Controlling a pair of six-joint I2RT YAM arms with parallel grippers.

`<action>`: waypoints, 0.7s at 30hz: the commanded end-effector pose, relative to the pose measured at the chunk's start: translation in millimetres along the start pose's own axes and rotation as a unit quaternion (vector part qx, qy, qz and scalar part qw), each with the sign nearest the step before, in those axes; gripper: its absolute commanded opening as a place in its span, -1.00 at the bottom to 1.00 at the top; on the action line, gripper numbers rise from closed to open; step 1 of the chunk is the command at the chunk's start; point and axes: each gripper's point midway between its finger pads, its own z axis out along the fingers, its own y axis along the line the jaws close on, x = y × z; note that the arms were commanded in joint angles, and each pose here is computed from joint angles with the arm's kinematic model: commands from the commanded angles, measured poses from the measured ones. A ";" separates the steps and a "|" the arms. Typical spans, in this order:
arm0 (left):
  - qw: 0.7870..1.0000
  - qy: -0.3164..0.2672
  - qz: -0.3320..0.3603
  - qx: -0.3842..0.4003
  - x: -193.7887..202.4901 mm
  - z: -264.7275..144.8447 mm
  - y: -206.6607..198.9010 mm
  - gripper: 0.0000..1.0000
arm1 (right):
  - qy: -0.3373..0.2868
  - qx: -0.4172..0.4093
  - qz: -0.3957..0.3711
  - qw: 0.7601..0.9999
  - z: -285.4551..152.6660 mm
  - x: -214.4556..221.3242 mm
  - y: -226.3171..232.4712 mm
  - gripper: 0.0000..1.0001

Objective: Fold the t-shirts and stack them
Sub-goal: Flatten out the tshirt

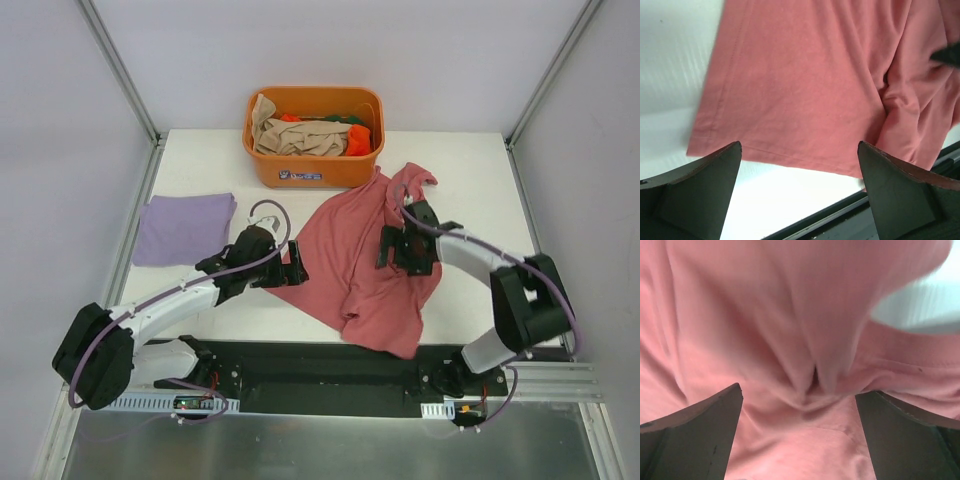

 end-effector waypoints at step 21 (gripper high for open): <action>0.983 0.047 -0.042 -0.172 15.8 5.6 64.4 0.80 | -0.200 0.172 0.088 0.961 -106.0 -64.7 -94.4 0.93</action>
